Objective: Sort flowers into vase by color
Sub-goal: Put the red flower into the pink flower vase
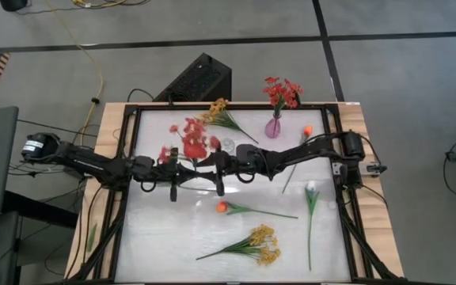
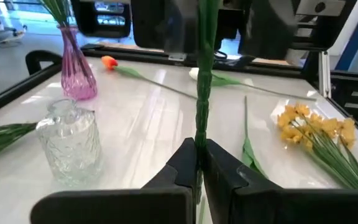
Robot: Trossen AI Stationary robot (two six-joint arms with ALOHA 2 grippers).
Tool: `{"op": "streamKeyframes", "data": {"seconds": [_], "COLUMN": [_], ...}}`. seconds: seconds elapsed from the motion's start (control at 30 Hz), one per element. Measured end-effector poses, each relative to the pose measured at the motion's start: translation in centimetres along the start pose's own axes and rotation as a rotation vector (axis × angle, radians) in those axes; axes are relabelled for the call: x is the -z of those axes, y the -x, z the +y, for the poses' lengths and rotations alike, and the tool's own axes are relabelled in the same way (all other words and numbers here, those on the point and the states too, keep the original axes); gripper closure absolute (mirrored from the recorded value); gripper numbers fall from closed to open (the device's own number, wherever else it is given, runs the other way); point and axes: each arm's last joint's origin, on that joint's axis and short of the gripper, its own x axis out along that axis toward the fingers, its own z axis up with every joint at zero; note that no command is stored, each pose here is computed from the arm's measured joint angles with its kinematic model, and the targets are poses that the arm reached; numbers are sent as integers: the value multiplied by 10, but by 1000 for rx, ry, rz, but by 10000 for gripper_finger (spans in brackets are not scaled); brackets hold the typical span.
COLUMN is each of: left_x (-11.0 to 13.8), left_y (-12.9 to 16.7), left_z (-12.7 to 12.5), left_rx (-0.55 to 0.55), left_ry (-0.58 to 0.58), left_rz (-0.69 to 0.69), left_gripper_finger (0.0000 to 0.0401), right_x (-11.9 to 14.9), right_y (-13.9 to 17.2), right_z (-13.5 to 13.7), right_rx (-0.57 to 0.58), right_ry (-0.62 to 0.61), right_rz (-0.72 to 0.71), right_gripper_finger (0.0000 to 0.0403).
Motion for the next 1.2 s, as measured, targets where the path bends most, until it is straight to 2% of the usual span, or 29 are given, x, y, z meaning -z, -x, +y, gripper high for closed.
{"op": "streamKeyframes", "data": {"seconds": [0.3,0.47,0.57,0.73,0.83,0.97,1.1,1.2], "left_x": [1,2,3,5,8,11,13,13], "left_y": [0,0,0,1,1,1,2,2], "left_z": [0,0,-1,-4,-3,0,1,1], "left_rx": [1,1,13,22,-12,-76,-113,-116], "left_ry": [-2,-5,-30,-54,-61,-73,-78,-81], "left_rz": [7,19,29,49,75,106,119,118], "left_gripper_finger": [401,398,380,326,294,266,259,259], "right_x": [1,1,2,-1,-24,-45,-52,-41], "right_y": [-1,-1,-1,5,24,73,141,187], "right_z": [2,4,7,15,22,33,37,33], "right_rx": [32,74,66,76,153,360,565,729], "right_ry": [28,28,22,-34,0,60,73,91], "right_rz": [-8,-5,-1,102,211,308,259,195], "right_gripper_finger": [285,329,373,379,379,379,379,379]}}
